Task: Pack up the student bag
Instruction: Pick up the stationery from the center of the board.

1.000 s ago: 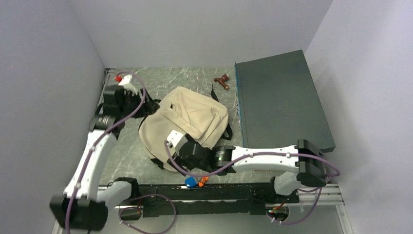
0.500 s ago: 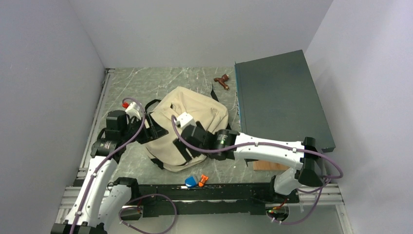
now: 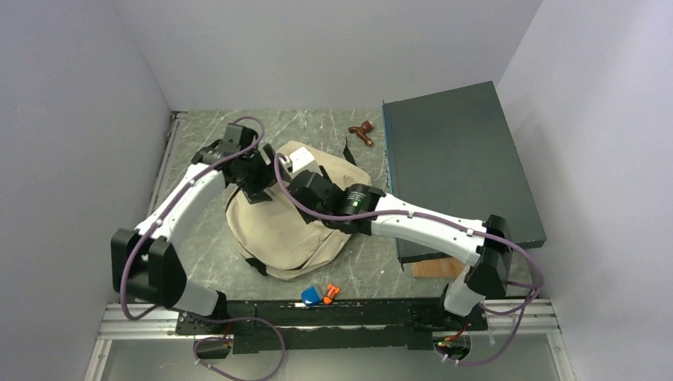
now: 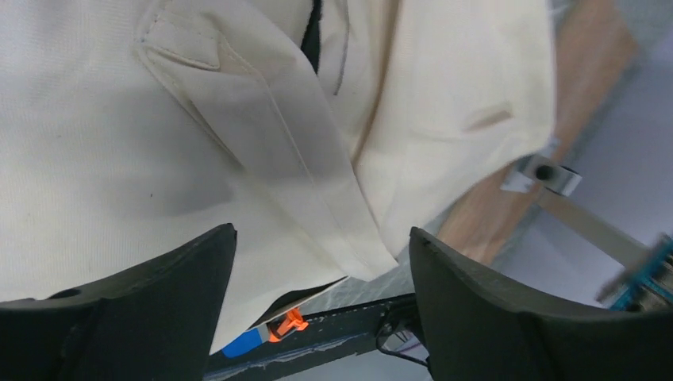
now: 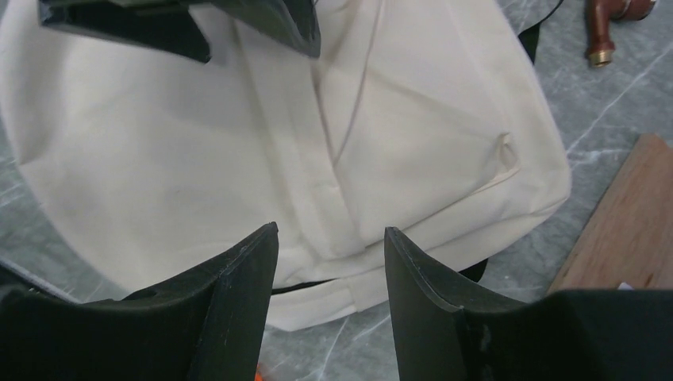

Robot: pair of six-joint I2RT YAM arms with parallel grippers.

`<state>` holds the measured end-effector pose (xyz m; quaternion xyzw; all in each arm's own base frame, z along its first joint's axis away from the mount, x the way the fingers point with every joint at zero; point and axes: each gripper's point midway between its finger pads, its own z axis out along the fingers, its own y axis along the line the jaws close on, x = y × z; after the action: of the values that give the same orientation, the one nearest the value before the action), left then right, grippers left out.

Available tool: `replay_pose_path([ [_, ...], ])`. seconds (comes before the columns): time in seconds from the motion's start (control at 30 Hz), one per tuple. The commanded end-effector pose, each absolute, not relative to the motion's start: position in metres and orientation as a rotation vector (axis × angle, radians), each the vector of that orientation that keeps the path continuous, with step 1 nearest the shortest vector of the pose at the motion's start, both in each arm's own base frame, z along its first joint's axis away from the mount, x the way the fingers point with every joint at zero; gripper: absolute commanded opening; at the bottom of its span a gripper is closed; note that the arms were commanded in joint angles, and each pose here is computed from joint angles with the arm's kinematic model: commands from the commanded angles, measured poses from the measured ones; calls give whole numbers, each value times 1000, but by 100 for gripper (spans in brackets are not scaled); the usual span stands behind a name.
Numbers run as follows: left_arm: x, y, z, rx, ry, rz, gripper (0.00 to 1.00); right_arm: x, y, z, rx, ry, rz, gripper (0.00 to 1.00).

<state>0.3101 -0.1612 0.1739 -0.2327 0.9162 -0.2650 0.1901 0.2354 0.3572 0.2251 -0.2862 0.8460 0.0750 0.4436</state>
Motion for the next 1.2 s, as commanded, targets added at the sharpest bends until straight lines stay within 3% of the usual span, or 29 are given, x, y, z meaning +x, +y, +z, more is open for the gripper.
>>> replay_pose_path([
  [0.0,308,-155,172,-802,2655,-437,90,250,360,247,-687,2036,178,54],
  [0.1,307,-153,160,-824,2750,-241,88,251,362,247,-694,2026,189,54],
  [0.23,304,-154,141,-828,2796,-162,69,252,360,247,-695,2015,192,54],
  [0.33,300,-153,131,-802,2792,-147,63,253,358,247,-695,2020,182,54],
  [0.47,293,-150,123,-735,2786,-166,35,253,361,248,-701,2010,210,54],
  [0.57,293,-151,126,-631,2682,-288,27,252,366,245,-709,2015,233,55],
  [0.67,294,-174,142,-462,2503,-600,19,252,377,237,-718,2029,295,55],
  [0.77,296,-184,153,-380,2364,-749,5,256,387,225,-706,2062,351,55],
  [0.9,292,-185,149,-355,2347,-782,0,263,399,209,-701,2085,363,52],
  [1.17,280,-175,132,-409,2279,-900,0,279,402,179,-604,2101,288,51],
])
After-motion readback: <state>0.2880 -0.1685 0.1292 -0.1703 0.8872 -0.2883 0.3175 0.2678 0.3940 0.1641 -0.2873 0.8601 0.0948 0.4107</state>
